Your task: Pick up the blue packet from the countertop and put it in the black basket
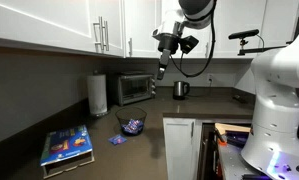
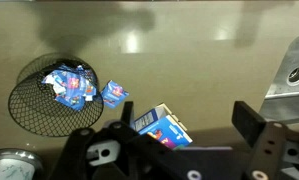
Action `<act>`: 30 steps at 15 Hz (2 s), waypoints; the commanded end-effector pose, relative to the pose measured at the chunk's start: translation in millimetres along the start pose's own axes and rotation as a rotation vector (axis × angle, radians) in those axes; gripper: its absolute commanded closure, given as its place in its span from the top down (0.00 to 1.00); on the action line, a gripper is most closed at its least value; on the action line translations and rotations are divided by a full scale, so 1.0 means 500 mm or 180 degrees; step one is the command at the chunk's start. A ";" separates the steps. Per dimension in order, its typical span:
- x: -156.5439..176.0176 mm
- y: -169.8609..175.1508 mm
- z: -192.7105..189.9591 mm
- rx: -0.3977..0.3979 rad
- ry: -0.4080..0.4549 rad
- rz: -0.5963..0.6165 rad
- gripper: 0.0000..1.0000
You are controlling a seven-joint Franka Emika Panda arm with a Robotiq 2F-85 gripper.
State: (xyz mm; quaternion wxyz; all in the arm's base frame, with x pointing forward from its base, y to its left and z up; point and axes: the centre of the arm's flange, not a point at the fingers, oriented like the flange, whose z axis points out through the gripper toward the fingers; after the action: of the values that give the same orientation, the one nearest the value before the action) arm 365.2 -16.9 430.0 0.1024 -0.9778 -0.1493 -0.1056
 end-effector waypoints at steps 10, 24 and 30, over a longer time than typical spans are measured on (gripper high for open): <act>0.142 0.023 0.033 -0.0070 -0.0293 0.0007 1.00; 0.216 0.016 0.120 -0.0341 -0.0831 -0.0011 1.00; 0.217 0.022 0.117 -0.0504 -0.0779 0.0023 1.00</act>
State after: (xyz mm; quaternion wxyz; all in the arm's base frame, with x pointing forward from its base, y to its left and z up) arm 480.6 18.0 396.3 0.0237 -0.9869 -0.1597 0.0075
